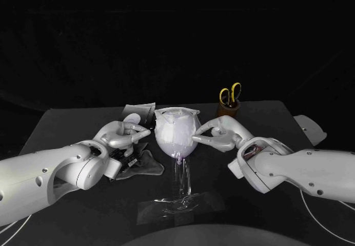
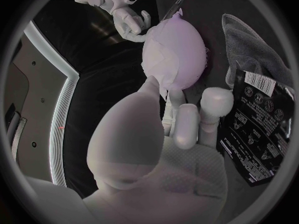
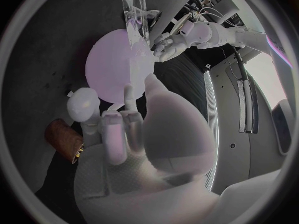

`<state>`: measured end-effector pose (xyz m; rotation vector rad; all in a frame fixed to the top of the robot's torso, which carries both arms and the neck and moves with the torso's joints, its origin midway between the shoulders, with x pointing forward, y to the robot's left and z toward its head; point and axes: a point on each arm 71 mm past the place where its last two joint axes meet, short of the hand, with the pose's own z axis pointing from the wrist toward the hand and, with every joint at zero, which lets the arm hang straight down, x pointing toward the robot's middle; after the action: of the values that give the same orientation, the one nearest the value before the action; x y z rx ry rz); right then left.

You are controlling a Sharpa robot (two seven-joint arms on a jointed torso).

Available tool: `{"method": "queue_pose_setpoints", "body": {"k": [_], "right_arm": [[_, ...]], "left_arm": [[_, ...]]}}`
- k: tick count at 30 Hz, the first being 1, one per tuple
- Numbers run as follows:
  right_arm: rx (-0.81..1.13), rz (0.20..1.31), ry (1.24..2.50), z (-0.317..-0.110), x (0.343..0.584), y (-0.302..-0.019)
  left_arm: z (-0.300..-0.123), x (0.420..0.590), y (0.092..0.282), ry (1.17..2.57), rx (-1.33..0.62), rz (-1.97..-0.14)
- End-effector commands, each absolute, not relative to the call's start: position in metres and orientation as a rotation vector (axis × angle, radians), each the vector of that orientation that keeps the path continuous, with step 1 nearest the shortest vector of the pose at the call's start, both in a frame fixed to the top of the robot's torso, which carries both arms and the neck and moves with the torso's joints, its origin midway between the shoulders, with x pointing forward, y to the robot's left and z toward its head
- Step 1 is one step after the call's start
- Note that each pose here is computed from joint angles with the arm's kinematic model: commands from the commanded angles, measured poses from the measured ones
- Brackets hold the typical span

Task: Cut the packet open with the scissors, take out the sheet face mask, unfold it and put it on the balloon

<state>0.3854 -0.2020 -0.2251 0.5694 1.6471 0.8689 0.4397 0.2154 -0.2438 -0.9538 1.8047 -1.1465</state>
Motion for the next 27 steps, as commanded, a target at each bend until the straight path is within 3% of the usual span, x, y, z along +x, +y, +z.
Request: {"method": "queue_pose_setpoints", "body": {"k": [1, 27], "right_arm": [[0.549, 0.855, 1.626, -0.224, 0.386, -0.201], [0.533, 0.827, 1.674, -0.23, 0.39, -0.195]], "left_arm": [[-0.244, 0.44, 0.211, 1.818, -0.939, -1.158], [-0.25, 0.444, 0.191, 1.877, -0.91, -1.13]]}}
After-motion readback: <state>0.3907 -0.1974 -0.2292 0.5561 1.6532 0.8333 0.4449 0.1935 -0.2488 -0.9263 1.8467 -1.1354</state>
